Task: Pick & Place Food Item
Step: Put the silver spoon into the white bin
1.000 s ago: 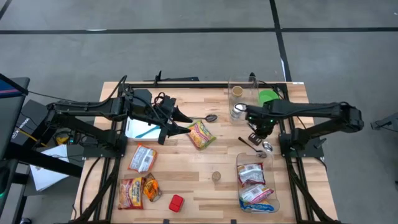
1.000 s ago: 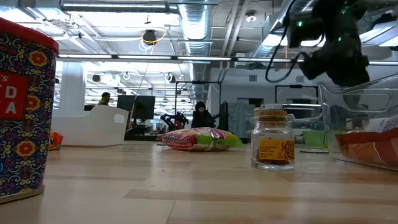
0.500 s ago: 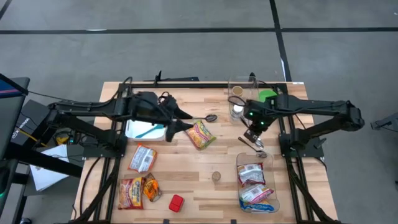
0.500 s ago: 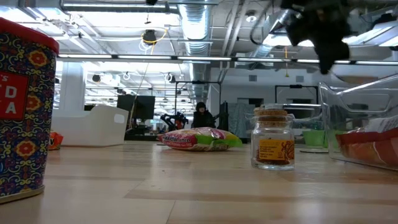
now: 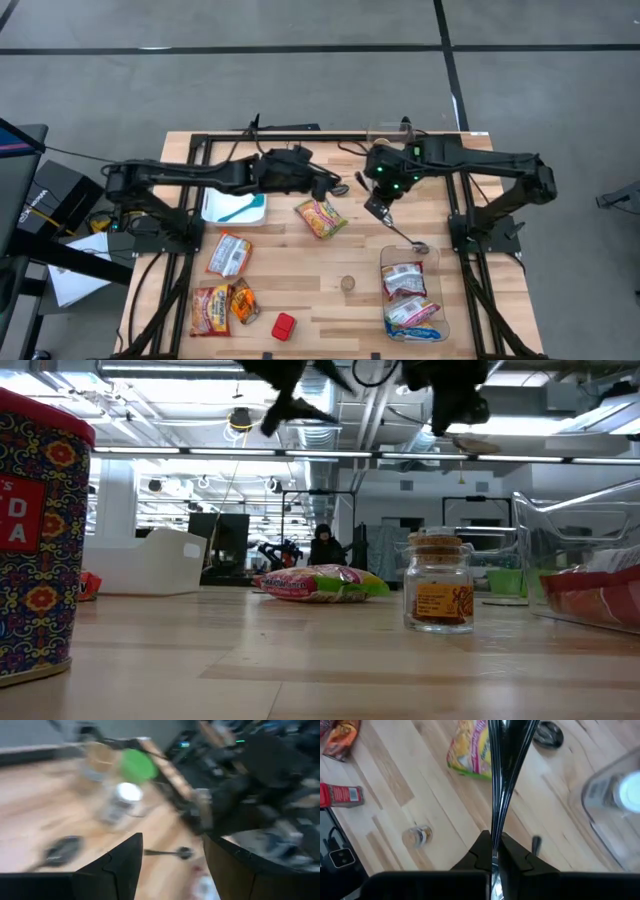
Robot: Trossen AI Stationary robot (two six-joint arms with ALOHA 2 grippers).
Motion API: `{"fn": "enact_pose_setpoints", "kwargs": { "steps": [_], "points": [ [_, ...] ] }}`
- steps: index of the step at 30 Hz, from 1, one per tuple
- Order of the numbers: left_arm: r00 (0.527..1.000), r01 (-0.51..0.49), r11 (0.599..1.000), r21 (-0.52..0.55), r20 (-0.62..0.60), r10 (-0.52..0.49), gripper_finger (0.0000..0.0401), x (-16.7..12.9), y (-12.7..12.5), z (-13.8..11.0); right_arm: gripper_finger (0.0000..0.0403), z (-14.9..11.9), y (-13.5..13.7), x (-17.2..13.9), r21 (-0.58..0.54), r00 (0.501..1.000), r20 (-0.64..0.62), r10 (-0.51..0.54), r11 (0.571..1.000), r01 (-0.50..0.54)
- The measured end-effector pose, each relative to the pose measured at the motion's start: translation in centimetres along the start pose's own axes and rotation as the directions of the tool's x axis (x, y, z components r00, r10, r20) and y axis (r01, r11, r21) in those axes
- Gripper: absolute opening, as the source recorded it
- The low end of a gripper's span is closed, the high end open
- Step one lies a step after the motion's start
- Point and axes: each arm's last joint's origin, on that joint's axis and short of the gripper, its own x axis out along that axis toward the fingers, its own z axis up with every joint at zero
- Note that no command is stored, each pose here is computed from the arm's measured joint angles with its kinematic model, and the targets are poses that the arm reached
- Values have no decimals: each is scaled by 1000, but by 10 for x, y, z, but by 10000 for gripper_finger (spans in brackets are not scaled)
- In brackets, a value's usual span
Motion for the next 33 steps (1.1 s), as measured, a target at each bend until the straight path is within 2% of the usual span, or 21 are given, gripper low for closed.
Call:
{"fn": "enact_pose_setpoints", "kwargs": {
  "steps": [3,6,18,33],
  "points": [
    [996,84,996,-20,43,-83,204,7,-7,1,3,7,4,3,-17,1000,10,6,1000,-5],
    [993,105,994,-29,65,-103,204,8,-9,2,3,11,6,2,-34,1000,21,12,999,-11],
    [992,74,996,-49,109,-68,204,10,3,16,3,14,8,0,-69,997,57,60,996,-56],
    [992,77,996,-50,104,-72,204,10,4,17,2,26,5,-2,-76,985,143,93,994,-83]
  ]
}}
